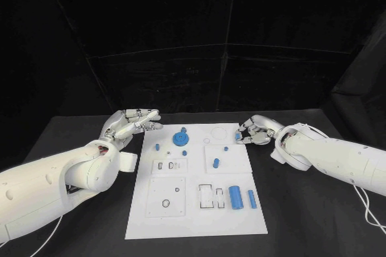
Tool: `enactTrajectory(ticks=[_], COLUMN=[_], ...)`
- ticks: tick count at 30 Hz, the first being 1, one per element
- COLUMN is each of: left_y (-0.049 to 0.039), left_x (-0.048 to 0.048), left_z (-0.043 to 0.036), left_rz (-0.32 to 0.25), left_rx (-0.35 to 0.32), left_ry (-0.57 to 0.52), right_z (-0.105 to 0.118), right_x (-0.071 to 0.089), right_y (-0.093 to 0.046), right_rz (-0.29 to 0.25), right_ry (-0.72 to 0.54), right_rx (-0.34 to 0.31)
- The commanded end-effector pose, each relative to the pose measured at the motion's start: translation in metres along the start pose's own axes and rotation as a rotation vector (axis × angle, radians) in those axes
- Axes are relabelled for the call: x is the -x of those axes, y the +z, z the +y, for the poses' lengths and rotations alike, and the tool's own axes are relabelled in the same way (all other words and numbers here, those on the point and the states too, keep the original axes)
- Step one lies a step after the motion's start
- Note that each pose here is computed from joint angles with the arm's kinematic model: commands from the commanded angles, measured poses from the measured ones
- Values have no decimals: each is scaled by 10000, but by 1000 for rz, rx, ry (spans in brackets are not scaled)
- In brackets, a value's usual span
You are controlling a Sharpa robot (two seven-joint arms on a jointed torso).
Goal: Assemble the parts on the task board
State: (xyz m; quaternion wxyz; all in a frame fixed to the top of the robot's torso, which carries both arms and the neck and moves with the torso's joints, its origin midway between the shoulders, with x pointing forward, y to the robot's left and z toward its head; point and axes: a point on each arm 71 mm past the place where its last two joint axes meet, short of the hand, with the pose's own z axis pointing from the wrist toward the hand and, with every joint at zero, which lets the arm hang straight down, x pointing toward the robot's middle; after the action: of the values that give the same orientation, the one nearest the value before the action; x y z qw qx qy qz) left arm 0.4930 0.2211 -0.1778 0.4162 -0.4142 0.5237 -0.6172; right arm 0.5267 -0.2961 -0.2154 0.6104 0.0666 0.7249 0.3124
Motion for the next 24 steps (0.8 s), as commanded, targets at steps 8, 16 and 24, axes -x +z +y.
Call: enactTrajectory(ticks=[8,16,24], left_y=[6,4,1], left_x=[-15,-13,10], left_z=[-13,-12,-12], left_rz=[13,12,8], left_rx=[-7,-6,-4], left_ry=[-3,-3,-1], right_z=[22,35,98], right_x=[0,14,73], right_y=[12,13,-50], right_rz=[0,-27,-118], right_ry=[-4,-4,5], right_rx=[11,16,4])
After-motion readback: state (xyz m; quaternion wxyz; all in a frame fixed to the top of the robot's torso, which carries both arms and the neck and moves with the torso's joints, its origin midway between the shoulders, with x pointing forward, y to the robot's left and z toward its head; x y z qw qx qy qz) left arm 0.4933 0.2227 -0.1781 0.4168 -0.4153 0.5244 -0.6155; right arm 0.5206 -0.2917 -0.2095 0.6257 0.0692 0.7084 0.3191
